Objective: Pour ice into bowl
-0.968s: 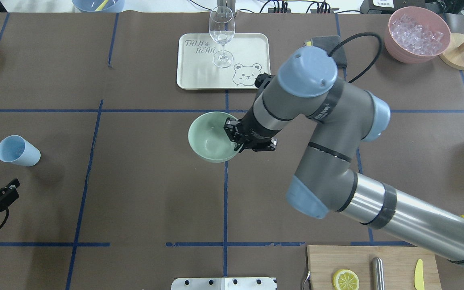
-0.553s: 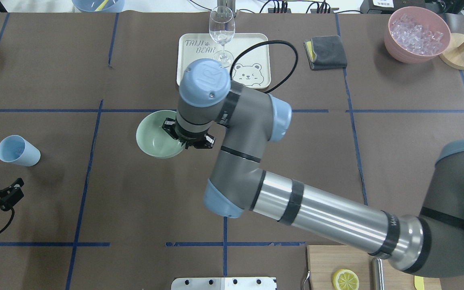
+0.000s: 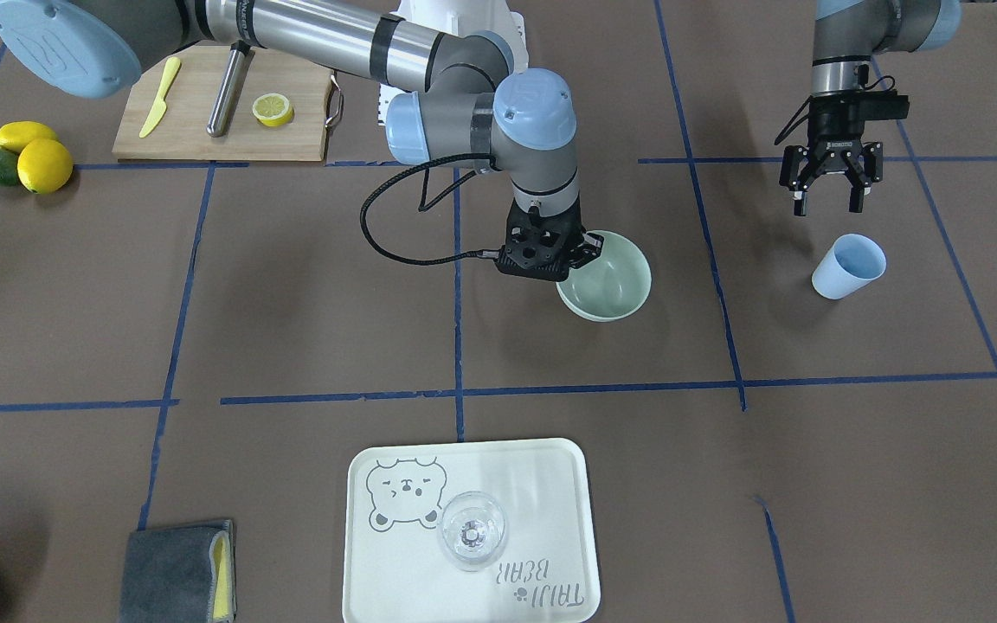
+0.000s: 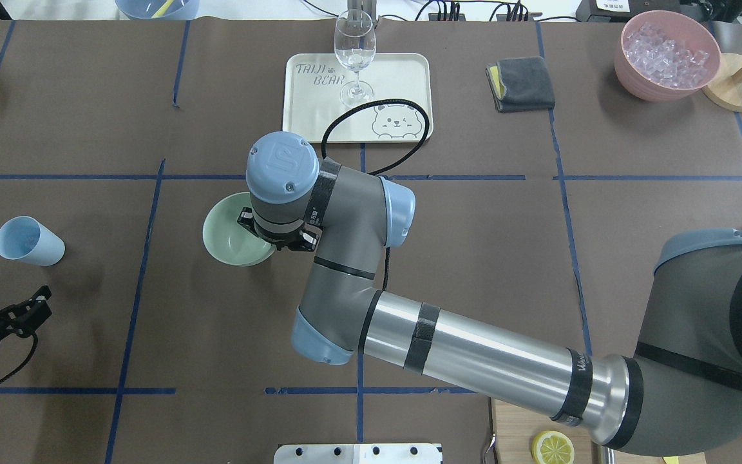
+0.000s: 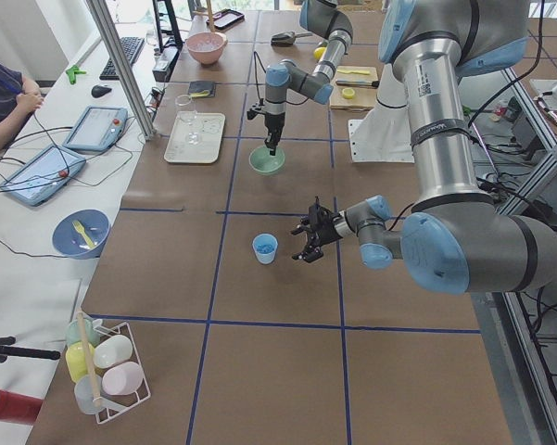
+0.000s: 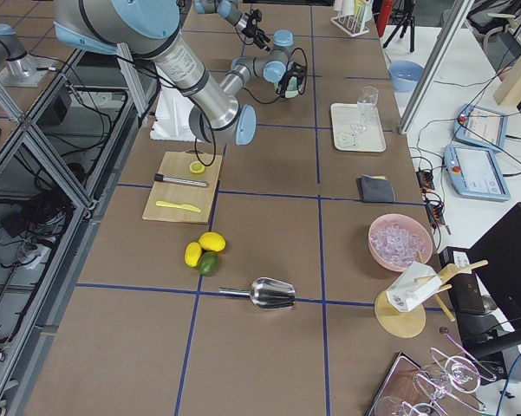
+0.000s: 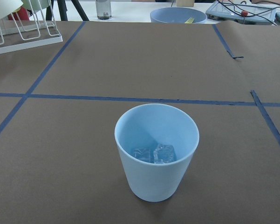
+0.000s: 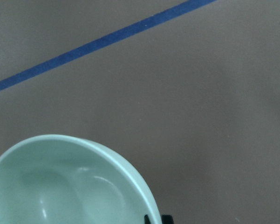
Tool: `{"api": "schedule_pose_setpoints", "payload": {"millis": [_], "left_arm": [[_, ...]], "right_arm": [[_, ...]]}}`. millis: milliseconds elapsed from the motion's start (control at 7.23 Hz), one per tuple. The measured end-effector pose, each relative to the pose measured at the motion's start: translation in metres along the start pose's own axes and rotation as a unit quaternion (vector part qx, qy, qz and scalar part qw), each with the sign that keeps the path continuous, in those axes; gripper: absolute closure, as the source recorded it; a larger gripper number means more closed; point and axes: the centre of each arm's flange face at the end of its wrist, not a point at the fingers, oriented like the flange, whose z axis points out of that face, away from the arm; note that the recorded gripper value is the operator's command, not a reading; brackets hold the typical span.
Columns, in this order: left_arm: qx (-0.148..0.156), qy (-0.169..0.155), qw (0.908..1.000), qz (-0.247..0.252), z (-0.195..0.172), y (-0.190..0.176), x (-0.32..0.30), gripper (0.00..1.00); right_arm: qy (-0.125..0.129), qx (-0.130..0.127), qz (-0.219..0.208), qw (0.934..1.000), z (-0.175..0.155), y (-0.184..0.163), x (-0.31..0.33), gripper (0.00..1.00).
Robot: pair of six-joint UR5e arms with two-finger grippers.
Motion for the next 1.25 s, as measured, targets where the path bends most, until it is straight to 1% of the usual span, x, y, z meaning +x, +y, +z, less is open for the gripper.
{"api": "schedule_pose_setpoints", "payload": {"millis": [138,415,1245], "left_arm": [[0.0,0.0,1.0,0.0,0.002,0.002,0.001,0.01],[0.016,-0.005,0.9998,0.005,0.012,0.009,0.0,0.01],[0.067,-0.015,0.9974,0.019,0.032,0.021,-0.003,0.02]], "right_arm": [[0.003,0.0,0.002,1.0,0.003,0.0,0.003,0.0],[0.004,0.0,0.008,1.0,0.005,0.0,0.005,0.0],[-0.014,-0.007,0.006,0.9999,-0.019,0.005,-0.003,0.0]]}}
